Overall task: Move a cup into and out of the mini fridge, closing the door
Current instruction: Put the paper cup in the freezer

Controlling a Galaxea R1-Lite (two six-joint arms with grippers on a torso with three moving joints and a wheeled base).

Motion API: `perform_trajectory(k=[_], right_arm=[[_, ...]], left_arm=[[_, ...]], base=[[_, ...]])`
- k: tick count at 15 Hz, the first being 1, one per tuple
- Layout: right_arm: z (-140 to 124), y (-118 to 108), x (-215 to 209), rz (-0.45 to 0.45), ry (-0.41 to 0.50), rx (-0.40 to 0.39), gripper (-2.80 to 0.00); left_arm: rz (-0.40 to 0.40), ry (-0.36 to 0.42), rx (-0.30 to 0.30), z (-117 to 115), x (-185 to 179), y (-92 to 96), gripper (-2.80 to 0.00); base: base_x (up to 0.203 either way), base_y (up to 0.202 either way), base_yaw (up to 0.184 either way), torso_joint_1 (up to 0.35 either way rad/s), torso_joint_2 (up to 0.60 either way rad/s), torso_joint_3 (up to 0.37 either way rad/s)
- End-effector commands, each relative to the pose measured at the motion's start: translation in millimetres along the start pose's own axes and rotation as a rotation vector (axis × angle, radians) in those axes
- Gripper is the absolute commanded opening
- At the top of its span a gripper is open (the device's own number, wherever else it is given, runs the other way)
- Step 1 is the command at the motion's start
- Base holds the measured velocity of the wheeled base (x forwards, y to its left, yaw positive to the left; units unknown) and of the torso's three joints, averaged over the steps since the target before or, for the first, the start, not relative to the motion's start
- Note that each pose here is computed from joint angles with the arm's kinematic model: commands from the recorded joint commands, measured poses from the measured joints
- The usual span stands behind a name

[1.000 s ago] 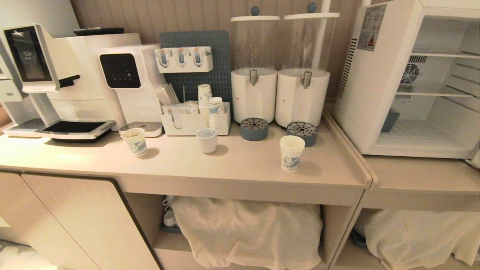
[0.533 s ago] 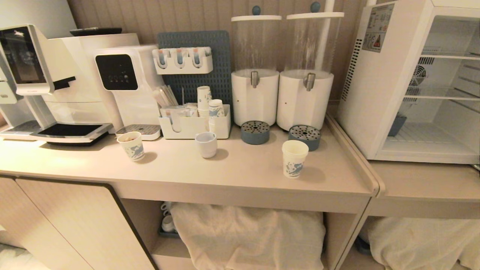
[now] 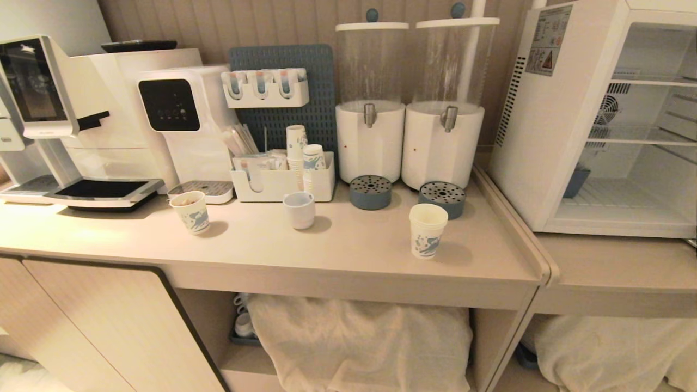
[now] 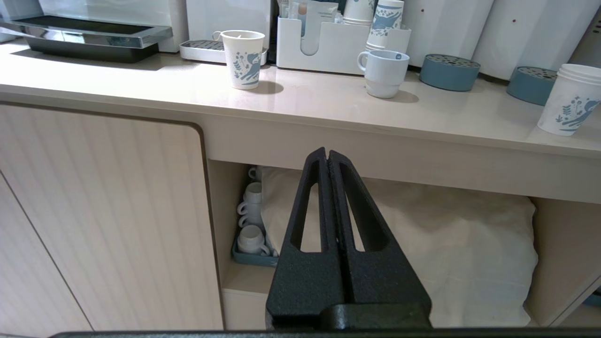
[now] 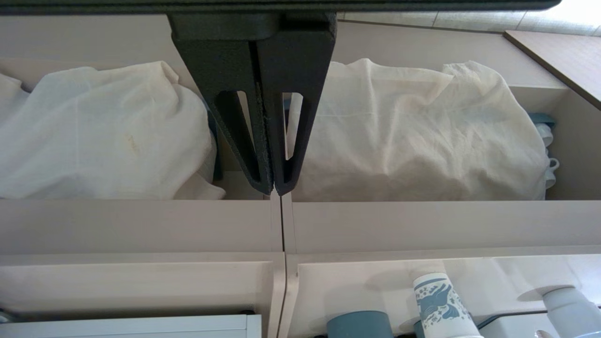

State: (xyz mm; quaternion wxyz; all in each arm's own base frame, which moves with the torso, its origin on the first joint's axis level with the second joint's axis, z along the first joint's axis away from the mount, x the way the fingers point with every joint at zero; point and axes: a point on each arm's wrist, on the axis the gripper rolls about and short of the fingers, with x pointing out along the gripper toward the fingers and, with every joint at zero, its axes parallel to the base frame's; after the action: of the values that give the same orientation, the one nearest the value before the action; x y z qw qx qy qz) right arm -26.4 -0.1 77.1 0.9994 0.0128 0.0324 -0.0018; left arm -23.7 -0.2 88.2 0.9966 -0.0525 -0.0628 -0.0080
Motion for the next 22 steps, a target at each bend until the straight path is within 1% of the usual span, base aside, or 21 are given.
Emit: perform_trajectory(k=[1, 5, 6, 8, 9, 10, 11, 12, 14, 16, 17, 19, 21, 22], right_arm=[[-0.1, 0.0, 0.0, 0.0, 0.001, 0.0, -2.8], [0.4, 0.1, -0.3, 0.0, -0.005, -0.002, -2.8], [8.8, 0.3, -3.4, 0.001, -0.036, 0.001, -2.8], [45.6, 1.6, -21.7, 0.024, -0.15, -0.002, -2.8], [63.7, 2.9, -32.2, 0.06, -0.182, -0.009, -2.8], [77.0, 4.1, -38.8, 0.101, -0.189, -0.013, -2.8], [89.3, 5.2, -36.9, 0.136, -0.157, -0.01, -2.8], [101.6, 5.8, -27.4, 0.167, -0.103, 0.004, -2.8], [121.7, 6.0, -5.2, 0.238, -0.035, 0.03, -2.8], [137.8, 9.1, 24.1, 0.346, 0.059, 0.068, -2.8], [143.9, 13.3, 39.9, 0.404, 0.111, 0.082, -2.8], [152.0, 24.3, 72.9, 0.488, 0.178, 0.101, -2.8], [154.2, 33.6, 111.1, 0.535, 0.235, 0.123, -2.8], [152.0, 34.5, 132.8, 0.552, 0.267, 0.14, -2.8]], left_arm=[[0.004, 0.034, -0.002, -11.2, 1.6, 1.2, -2.8], [0.005, 0.034, 0.003, -11.2, 1.6, 1.2, -2.8], [0.005, 0.033, 0.002, -11.0, 1.6, 1.2, -2.8], [0.004, 0.033, 0.007, -11.0, 1.6, 1.2, -2.8], [0.002, 0.033, 0.009, -11.0, 1.6, 1.2, -2.8], [0.003, 0.033, 0.009, -11.0, 1.6, 1.2, -2.8], [0.003, 0.033, 0.006, -11.0, 1.6, 1.2, -2.8], [0.003, 0.034, 0.003, -11.2, 1.6, 1.2, -2.8], [0.007, 0.032, -0.005, -11.0, 1.6, 1.2, -2.8], [0.004, 0.036, -0.005, -11.4, 1.6, 1.2, -2.8], [0.004, 0.034, -0.006, -11.2, 1.6, 1.2, -2.8], [0.005, 0.034, -0.005, -11.2, 1.6, 1.2, -2.8], [0.005, 0.034, -0.006, -11.2, 1.6, 1.2, -2.8], [0.005, 0.034, -0.005, -11.2, 1.6, 1.2, -2.8]], base=[[0.0, 0.0, 0.0, 0.0, 0.0, 0.0], [0.0, 0.0, 0.0, 0.0, 0.0, 0.0], [0.0, 0.0, 0.0, 0.0, 0.0, 0.0], [0.0, 0.0, 0.0, 0.0, 0.0, 0.0], [0.0, 0.0, 0.0, 0.0, 0.0, 0.0], [0.0, 0.0, 0.0, 0.0, 0.0, 0.0], [0.0, 0.0, 0.0, 0.0, 0.0, 0.0], [0.0, 0.0, 0.0, 0.0, 0.0, 0.0], [0.0, 0.0, 0.0, 0.0, 0.0, 0.0], [0.0, 0.0, 0.0, 0.0, 0.0, 0.0], [0.0, 0.0, 0.0, 0.0, 0.0, 0.0], [0.0, 0.0, 0.0, 0.0, 0.0, 0.0], [0.0, 0.0, 0.0, 0.0, 0.0, 0.0], [0.0, 0.0, 0.0, 0.0, 0.0, 0.0]])
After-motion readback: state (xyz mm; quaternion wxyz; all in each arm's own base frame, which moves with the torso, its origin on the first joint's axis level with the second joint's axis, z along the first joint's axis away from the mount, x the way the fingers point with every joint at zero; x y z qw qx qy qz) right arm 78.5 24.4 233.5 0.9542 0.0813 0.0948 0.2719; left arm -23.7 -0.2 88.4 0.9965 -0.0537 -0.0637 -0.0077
